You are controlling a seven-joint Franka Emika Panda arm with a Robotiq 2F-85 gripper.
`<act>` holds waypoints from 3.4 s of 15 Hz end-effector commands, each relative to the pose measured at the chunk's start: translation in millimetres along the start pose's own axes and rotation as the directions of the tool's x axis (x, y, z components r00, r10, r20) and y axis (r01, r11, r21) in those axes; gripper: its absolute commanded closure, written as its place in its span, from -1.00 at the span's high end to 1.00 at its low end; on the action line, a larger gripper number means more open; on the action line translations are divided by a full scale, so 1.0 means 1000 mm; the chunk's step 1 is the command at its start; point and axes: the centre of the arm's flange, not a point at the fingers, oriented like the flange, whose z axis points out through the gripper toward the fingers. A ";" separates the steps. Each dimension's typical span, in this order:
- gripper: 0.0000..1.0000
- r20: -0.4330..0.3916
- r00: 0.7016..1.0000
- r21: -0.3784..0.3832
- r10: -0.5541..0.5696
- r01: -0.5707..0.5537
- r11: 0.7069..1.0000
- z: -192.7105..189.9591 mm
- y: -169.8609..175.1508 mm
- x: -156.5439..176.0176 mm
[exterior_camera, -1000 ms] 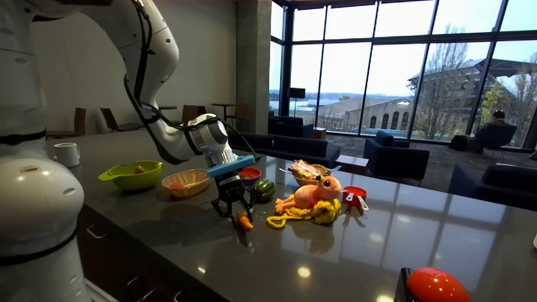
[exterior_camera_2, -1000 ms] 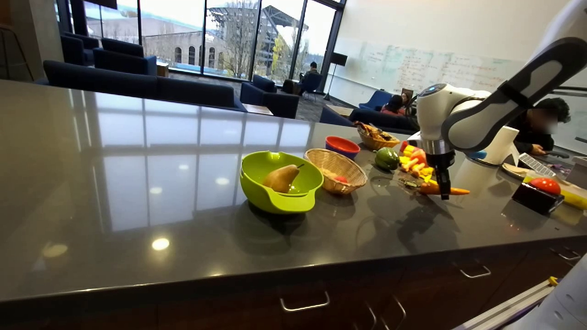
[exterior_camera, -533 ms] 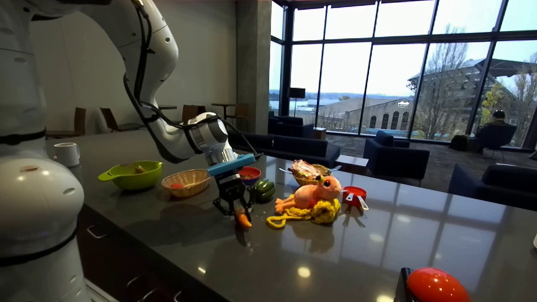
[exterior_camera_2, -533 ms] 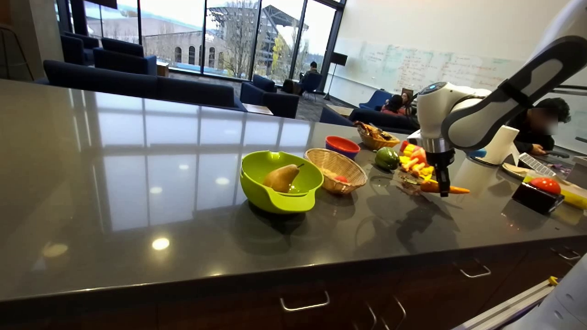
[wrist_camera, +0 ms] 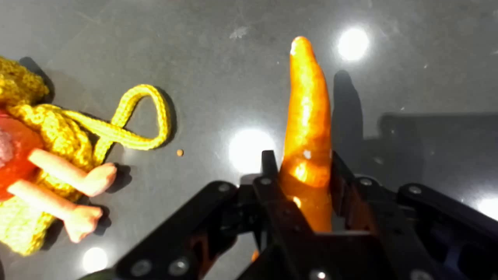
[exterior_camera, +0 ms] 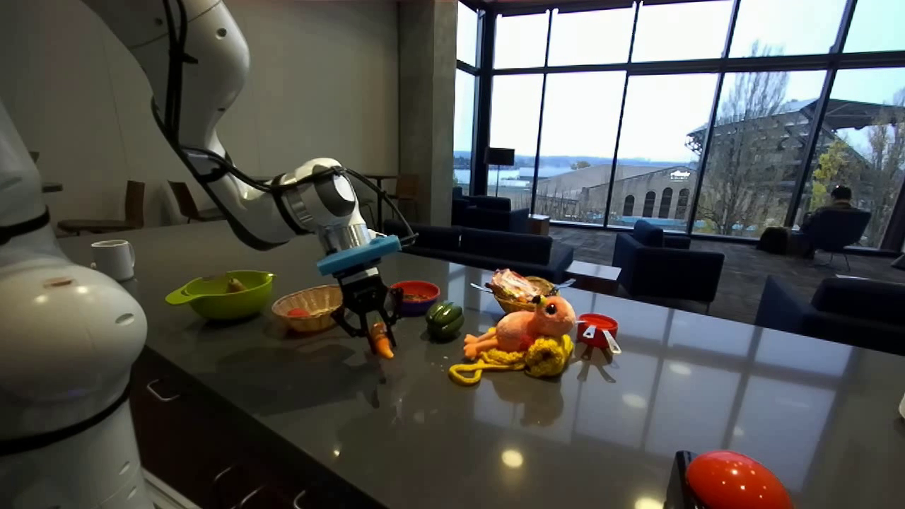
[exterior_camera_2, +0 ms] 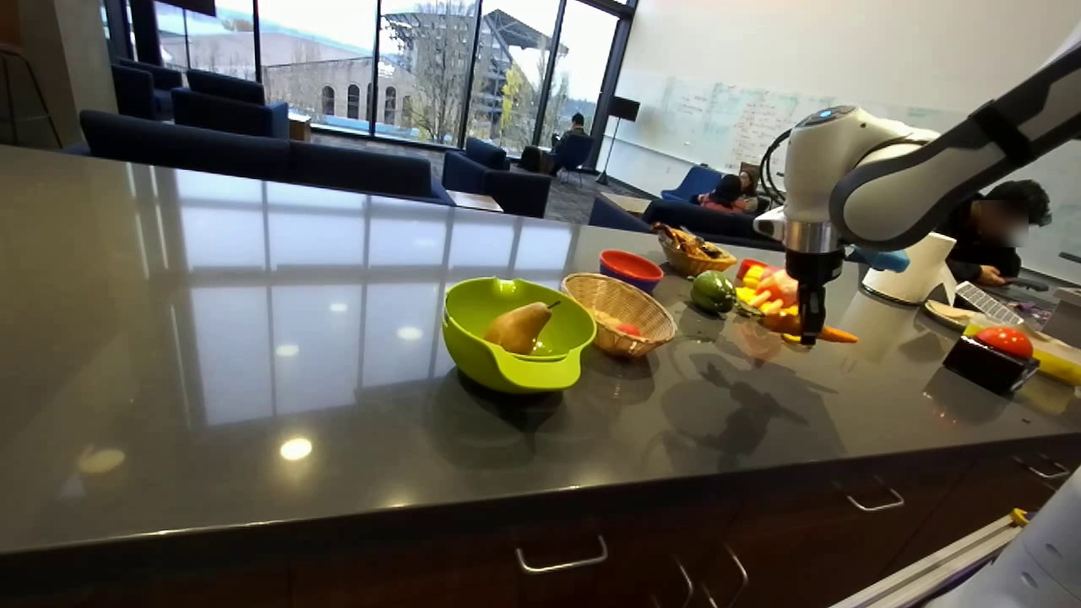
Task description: Put the carrot in the basket
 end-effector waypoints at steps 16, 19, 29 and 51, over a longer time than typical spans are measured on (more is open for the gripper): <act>-0.82 -0.249 0.914 0.082 0.321 -0.310 0.947 -0.143 -0.091 0.128; -0.82 -0.247 0.911 0.128 0.330 -0.307 0.943 -0.146 -0.085 0.154; -0.82 -0.245 0.910 0.215 0.335 -0.286 0.934 -0.136 -0.071 0.216; 1.00 -0.104 0.910 0.210 0.400 -0.373 0.904 -0.123 -0.060 0.093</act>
